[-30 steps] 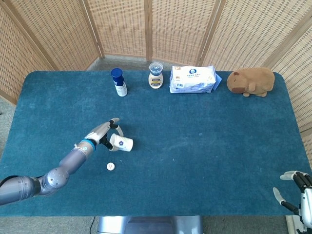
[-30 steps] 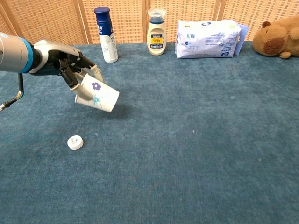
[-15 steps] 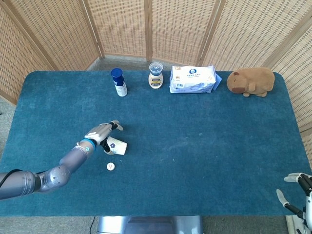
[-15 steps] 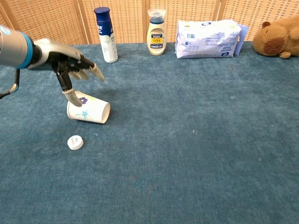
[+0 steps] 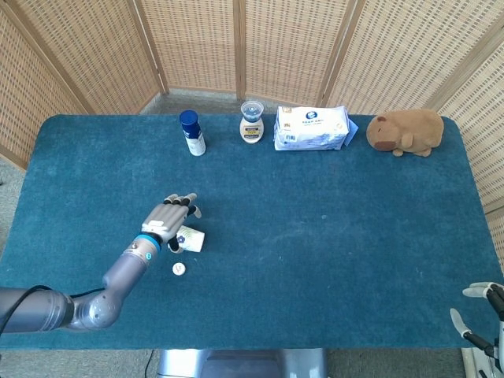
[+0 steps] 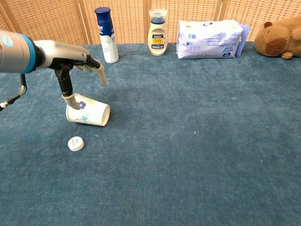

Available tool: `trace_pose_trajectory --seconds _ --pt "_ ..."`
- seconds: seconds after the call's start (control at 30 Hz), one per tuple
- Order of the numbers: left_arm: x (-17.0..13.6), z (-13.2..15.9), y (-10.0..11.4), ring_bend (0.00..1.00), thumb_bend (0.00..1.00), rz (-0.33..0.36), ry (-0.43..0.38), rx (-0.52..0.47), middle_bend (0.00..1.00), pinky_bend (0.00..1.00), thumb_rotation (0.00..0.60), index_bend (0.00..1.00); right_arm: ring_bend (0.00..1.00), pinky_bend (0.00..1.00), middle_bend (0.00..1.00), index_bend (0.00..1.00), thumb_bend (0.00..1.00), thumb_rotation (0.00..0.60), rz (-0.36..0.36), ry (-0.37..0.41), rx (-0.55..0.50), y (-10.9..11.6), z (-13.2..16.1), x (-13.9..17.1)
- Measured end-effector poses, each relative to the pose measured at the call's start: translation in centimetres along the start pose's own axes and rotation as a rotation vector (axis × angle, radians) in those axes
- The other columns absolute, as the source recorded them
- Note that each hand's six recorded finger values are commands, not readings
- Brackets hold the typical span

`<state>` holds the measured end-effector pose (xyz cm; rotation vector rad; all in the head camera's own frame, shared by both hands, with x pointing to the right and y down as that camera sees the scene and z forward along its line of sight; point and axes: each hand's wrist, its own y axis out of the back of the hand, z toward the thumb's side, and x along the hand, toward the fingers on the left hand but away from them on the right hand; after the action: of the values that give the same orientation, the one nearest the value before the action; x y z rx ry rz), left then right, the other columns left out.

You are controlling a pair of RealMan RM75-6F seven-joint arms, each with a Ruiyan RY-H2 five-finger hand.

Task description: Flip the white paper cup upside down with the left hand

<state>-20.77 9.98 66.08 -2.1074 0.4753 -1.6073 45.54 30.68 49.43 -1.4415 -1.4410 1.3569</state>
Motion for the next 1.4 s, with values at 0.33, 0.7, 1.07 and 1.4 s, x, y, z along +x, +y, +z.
trace_pose_trajectory --seconds 0.33,0.7,1.07,1.4 --pt "0.7 1.2 -2.5 0.0 0.13 0.018 -0.009 0.079 0.0 0.02 0.6 0.26 0.34 0.35 0.41 0.45 0.31 0.526 -0.007 -0.014 -0.004 0.4 -0.3 0.6" --pt "1.4 1.7 -4.0 0.0 0.14 0.023 -0.002 0.096 0.0 0.02 0.6 0.34 0.34 0.35 0.41 0.45 0.31 0.527 -0.015 -0.027 -0.023 0.9 -0.7 0.8" --pt "1.6 1.3 -4.5 0.0 0.19 0.038 0.022 0.112 0.0 0.02 0.6 0.38 0.34 0.35 0.41 0.45 0.31 0.527 -0.017 -0.034 -0.029 0.9 -0.9 0.9" --pt "1.6 0.8 -4.9 0.0 0.25 0.059 0.034 0.092 0.0 0.02 0.6 0.48 0.34 0.36 0.41 0.46 0.31 0.526 0.005 -0.018 -0.048 -0.2 -0.4 0.4"
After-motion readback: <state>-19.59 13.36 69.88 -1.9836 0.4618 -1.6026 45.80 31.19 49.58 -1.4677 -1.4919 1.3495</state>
